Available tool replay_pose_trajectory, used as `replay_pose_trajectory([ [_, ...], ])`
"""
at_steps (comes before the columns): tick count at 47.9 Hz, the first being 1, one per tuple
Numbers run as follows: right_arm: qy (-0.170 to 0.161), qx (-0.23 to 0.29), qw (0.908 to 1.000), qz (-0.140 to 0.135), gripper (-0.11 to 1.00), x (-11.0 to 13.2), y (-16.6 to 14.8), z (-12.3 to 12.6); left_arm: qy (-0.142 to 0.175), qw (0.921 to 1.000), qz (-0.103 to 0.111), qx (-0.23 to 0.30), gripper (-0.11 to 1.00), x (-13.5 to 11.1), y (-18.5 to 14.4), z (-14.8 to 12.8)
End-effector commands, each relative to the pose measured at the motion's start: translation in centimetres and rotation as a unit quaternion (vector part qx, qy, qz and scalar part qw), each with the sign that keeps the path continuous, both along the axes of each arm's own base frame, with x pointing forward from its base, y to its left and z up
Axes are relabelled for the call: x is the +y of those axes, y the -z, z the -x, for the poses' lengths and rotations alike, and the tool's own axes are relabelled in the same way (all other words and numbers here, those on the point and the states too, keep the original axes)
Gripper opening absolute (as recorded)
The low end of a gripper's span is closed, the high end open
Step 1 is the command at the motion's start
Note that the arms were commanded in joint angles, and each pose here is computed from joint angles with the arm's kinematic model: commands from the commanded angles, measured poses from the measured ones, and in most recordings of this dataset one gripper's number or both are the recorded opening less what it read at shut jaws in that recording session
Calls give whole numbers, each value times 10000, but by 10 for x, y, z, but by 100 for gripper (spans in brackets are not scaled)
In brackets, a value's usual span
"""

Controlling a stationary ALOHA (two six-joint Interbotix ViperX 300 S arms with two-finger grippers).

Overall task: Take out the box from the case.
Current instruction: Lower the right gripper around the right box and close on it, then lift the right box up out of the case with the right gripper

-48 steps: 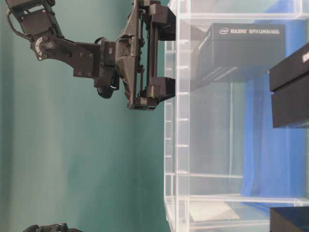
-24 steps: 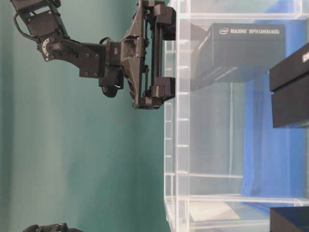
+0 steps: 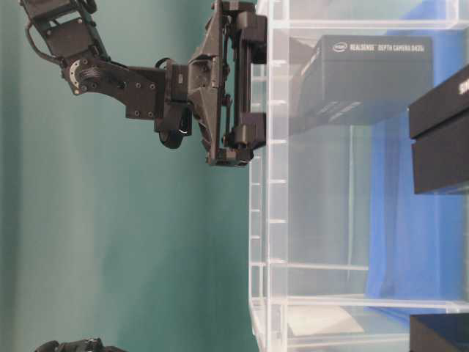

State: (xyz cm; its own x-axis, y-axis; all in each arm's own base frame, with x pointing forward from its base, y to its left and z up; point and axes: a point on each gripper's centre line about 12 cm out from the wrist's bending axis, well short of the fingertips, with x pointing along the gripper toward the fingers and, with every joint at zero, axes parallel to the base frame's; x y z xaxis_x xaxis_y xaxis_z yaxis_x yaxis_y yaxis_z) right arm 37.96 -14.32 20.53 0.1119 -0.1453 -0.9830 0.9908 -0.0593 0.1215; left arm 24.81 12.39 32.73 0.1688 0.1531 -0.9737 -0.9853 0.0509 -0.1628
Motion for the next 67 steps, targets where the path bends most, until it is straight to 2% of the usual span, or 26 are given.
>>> replay_pose_trajectory([
  [1, -25, -122, 9999, 66, 67, 0, -9, -1, -8, 9998, -90, -152, 98, 1, -10, 1],
  [2, -22, -132, 9999, 61, 64, 0, -9, -1, -8, 9999, -87, -145, 98, 1, -10, 0],
  [33, -22, -180, 9998, 87, 64, 0, -14, -2, -7, 9998, -81, -157, 98, 0, -10, 0],
  [53, 32, -244, 9996, 123, 64, 2, -51, 6, -14, 9998, -82, -166, 98, 0, -10, 0],
  [67, 82, -242, 9995, 159, 64, 2, -88, 11, 9, 9998, -73, -161, 98, -1, -10, 0],
])
